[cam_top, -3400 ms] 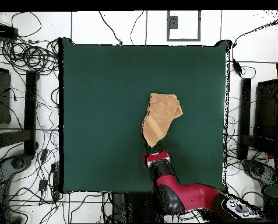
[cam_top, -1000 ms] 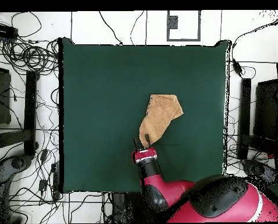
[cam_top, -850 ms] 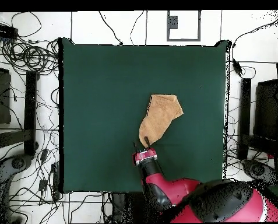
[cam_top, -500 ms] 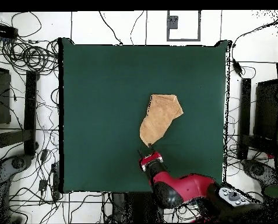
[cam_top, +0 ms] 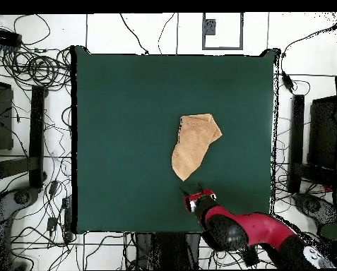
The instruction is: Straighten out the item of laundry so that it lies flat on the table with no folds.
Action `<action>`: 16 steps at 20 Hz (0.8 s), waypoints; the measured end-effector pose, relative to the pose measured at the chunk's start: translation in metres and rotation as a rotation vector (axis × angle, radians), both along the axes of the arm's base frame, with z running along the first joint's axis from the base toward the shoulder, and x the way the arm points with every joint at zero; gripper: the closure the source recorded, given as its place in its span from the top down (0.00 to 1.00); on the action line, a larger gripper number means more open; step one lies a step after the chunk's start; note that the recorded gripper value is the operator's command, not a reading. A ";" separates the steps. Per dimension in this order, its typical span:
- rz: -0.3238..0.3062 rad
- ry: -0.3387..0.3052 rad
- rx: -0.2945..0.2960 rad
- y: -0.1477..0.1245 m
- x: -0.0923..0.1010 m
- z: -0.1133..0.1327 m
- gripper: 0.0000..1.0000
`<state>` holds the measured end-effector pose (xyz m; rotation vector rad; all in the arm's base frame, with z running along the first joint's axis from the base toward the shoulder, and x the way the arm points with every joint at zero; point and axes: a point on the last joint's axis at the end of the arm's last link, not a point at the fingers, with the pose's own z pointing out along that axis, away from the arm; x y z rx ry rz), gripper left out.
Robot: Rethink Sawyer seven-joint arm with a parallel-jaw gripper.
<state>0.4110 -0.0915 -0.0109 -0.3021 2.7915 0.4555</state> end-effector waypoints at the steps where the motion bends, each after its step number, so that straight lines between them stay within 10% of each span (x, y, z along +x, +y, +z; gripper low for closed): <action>1: -0.016 0.035 0.008 -0.010 -0.003 0.010 1.00; 7: -0.026 -0.001 0.003 -0.036 -0.007 0.023 1.00; 16: 0.072 -0.257 -0.024 -0.029 0.005 0.022 1.00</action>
